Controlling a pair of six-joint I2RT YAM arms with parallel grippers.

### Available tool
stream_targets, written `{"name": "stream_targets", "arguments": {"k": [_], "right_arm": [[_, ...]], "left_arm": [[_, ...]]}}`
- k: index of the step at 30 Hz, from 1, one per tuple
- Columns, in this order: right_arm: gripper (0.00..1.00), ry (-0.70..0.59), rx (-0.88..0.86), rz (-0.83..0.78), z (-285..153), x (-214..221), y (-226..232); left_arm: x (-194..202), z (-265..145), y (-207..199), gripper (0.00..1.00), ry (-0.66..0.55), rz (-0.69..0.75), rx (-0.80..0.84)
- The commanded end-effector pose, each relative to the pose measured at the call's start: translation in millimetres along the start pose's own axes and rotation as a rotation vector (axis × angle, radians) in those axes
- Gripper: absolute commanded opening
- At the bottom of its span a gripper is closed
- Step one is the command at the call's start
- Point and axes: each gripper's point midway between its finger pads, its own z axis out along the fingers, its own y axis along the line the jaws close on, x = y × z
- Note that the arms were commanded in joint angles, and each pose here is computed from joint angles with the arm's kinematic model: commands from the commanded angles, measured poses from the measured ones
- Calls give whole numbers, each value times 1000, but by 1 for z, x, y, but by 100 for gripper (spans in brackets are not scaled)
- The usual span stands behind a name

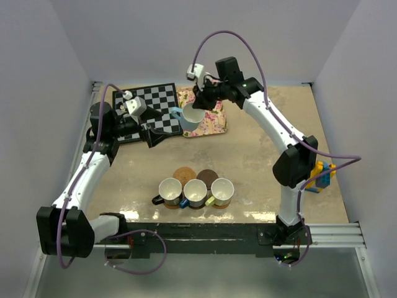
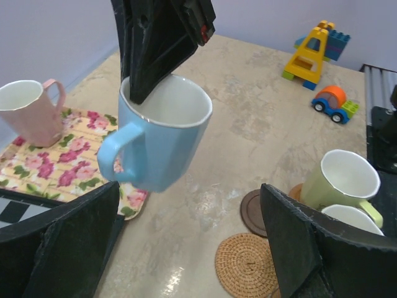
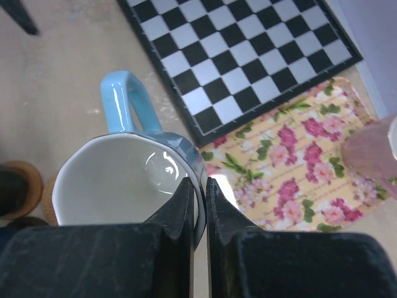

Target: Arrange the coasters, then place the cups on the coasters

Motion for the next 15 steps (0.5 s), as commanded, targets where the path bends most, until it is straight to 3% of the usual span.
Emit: {"name": "stream_targets", "arguments": {"k": [1, 10, 15], "right_arm": [[0, -71, -52, -116, -26, -51, 49], [0, -86, -79, -129, -37, -54, 67], [0, -92, -70, -137, -42, -55, 68]], "left_arm": [[-10, -1, -23, 100, -38, 93, 143], [15, 5, -23, 98, 50, 16, 176], [21, 14, -26, 81, 74, -3, 204]]}}
